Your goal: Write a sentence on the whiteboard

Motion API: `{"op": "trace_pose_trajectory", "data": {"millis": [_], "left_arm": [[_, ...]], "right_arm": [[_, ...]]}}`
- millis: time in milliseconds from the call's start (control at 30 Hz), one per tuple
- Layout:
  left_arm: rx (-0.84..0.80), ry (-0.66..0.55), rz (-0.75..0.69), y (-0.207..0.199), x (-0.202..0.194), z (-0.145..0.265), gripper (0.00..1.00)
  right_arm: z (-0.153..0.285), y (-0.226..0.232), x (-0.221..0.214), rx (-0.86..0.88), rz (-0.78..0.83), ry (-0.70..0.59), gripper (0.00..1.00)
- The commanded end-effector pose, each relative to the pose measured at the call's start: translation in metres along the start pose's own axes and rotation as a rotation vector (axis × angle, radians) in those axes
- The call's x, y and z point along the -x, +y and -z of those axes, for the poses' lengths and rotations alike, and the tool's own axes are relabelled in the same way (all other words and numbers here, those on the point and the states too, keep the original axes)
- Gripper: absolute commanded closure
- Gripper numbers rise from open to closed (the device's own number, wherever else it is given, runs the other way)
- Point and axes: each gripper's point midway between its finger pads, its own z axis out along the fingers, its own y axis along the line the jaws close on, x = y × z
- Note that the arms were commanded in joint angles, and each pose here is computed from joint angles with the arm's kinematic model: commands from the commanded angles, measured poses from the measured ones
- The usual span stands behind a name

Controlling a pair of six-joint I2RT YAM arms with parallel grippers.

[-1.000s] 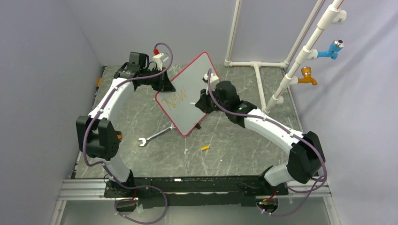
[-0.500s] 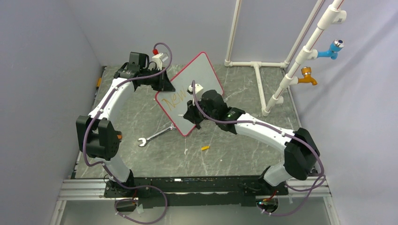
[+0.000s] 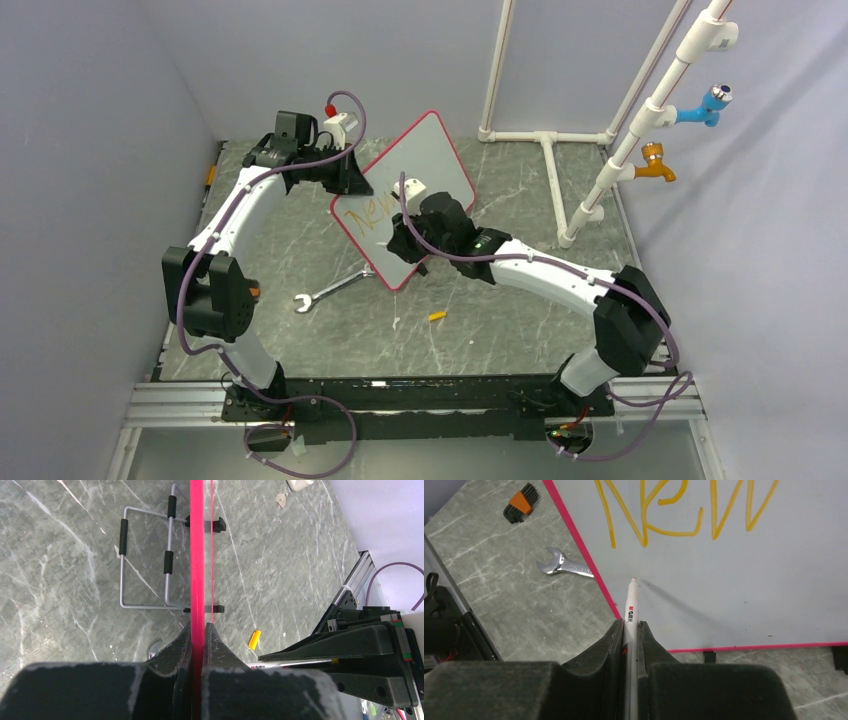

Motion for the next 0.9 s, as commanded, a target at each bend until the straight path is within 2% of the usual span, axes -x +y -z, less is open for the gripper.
{"op": "trace_pose_trajectory", "data": {"millis": [0, 367, 867], "left_arm": [[0.000, 0.018, -0.031, 0.002, -0.007, -0.007, 1.00], [-0.005, 0.015, -0.031, 0.001, -0.007, -0.007, 1.00], [-0.003, 0.016, -0.030, 0.000, -0.007, -0.006, 1.00]], "right_arm": [[-0.005, 0.004, 0.033, -0.002, 0.010, -0.087, 1.00], [-0.015, 0.012, 0.029, 0.033, 0.017, -0.066, 1.00], [-0.018, 0.026, -0.001, 0.051, 0.023, -0.003, 1.00]]}}
